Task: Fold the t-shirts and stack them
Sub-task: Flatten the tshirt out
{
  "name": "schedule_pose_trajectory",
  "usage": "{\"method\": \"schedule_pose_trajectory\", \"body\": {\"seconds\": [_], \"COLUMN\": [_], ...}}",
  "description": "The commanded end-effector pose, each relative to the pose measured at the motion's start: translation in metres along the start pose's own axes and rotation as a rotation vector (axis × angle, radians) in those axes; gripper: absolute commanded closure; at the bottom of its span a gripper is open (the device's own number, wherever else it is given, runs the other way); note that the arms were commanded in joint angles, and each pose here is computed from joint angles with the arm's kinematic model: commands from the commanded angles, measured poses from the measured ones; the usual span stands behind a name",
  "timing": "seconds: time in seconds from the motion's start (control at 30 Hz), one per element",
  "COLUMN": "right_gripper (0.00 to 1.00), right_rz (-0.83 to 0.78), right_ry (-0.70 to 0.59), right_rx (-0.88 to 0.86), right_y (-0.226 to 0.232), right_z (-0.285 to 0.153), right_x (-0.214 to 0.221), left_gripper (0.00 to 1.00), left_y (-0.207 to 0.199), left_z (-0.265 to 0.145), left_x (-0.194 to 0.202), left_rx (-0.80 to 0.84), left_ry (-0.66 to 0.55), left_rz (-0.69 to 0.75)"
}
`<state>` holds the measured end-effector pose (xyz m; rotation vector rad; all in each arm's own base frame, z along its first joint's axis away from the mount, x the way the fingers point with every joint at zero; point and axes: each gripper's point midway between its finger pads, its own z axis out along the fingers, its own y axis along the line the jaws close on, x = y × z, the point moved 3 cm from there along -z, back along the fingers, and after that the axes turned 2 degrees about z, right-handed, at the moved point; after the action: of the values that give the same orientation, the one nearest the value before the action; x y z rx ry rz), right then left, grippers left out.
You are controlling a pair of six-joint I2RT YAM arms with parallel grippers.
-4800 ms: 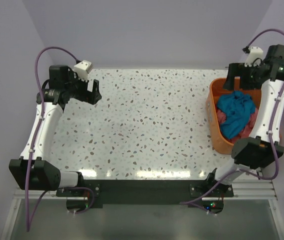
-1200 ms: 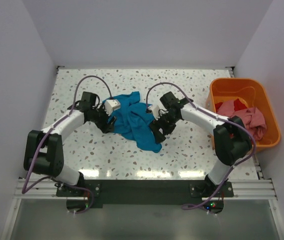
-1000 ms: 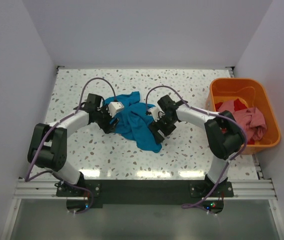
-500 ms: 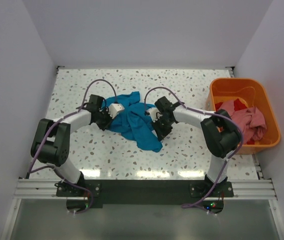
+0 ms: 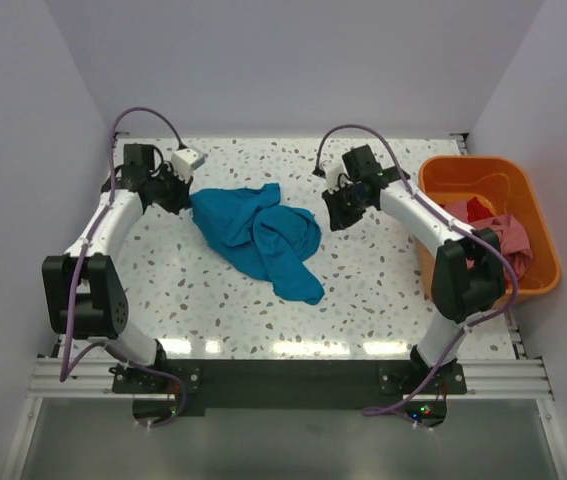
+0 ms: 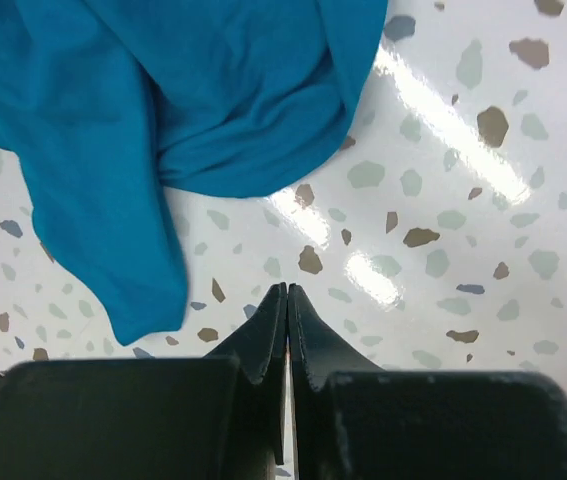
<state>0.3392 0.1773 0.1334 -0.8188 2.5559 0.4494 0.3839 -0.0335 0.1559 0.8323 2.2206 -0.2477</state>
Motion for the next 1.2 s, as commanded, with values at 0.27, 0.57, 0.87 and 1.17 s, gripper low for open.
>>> {"method": "schedule_pose_trajectory", "body": {"seconds": [0.27, 0.57, 0.87, 1.17], "right_gripper": [0.35, 0.33, 0.65, 1.00], "right_rz": [-0.142, -0.186, -0.232, -0.189], "right_ry": [0.133, 0.183, 0.282, -0.033], "right_rx": [-0.137, -0.153, -0.013, 0.067], "right_y": [0.076, 0.111, 0.104, 0.022], "right_z": [0.026, 0.064, 0.101, -0.009], "right_x": [0.035, 0.060, 0.092, -0.019], "left_gripper": [1.00, 1.00, 1.00, 1.00], "left_y": [0.083, 0.068, 0.061, 0.106], "left_z": [-0.025, -0.019, -0.026, -0.061], "left_x": [0.019, 0.043, 0.051, -0.017], "left_rx": [-0.314, -0.249, -0.256, -0.214], "left_ry": [0.143, 0.221, 0.224, 0.039], "left_rz": [-0.201, -0.222, -0.238, -0.199]}}
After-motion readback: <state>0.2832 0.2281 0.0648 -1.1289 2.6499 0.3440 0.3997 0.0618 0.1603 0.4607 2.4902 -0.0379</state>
